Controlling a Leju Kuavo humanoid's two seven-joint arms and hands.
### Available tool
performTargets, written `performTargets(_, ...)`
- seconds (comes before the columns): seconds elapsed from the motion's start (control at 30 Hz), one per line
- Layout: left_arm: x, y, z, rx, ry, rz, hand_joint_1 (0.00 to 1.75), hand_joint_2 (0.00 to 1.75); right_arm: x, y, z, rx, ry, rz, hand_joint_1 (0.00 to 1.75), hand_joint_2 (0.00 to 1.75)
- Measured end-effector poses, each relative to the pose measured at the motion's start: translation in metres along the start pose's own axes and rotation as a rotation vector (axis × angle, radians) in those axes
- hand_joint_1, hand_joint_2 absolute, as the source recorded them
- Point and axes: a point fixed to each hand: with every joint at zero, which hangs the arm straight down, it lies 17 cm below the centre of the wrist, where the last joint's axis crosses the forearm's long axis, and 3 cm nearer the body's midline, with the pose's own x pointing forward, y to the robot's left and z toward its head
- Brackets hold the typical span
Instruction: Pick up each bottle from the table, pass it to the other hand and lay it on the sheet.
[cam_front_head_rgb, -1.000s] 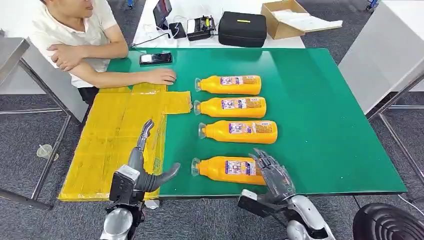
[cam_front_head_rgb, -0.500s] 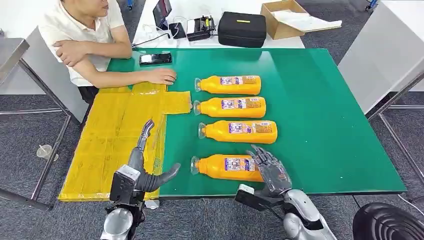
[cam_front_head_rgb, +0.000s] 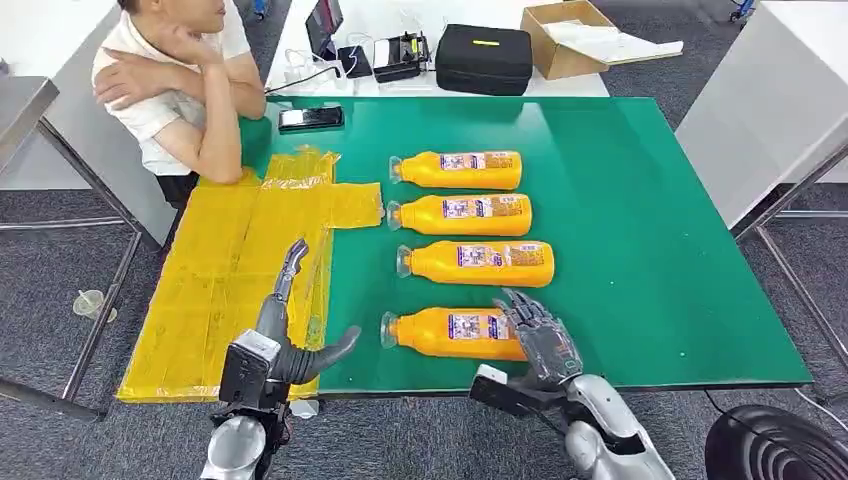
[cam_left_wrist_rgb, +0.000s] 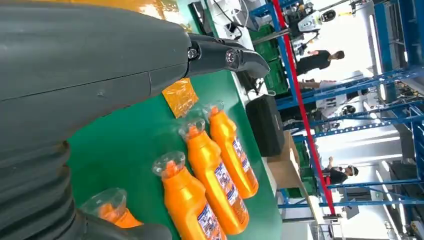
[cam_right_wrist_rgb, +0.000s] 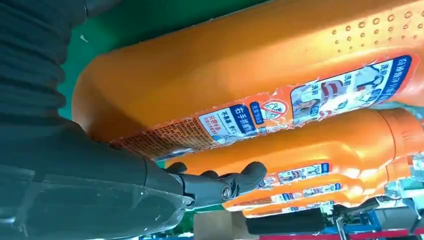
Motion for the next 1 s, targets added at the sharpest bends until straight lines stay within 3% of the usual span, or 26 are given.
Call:
performTargets(0.1,0.000,0.000,0.000,0.000,0.000,0.000,0.00,1.75,-0.006,-0.001,-0.006,0.015,0.000,-0.001,0.00,1.75)
performTargets(0.13,0.000,0.000,0.000,-0.001,0.000,0.000,0.00,1.75,-0.008,-0.001,-0.007,0.018,0.002,-0.004,1.36,1.75)
performTargets(0.2,0.000,-0.001,0.000,-0.002,-0.001,0.000,0.00,1.75,-0.010,0.001,-0.009,0.030,0.003,-0.012,1.75,1.75)
performTargets(0.33,0.001,-0.003,0.000,-0.010,-0.001,0.002,0.00,1.75,-0.037,0.023,-0.001,0.195,0.048,-0.070,1.75,1.75)
performTargets(0.53,0.001,-0.005,0.000,-0.018,-0.001,0.003,0.00,1.75,-0.085,0.023,0.015,0.296,0.106,-0.023,1.75,1.75)
performTargets(1.0,0.004,-0.004,0.000,-0.015,-0.002,0.010,0.00,1.75,-0.123,0.026,0.041,0.366,0.220,0.011,1.75,1.75)
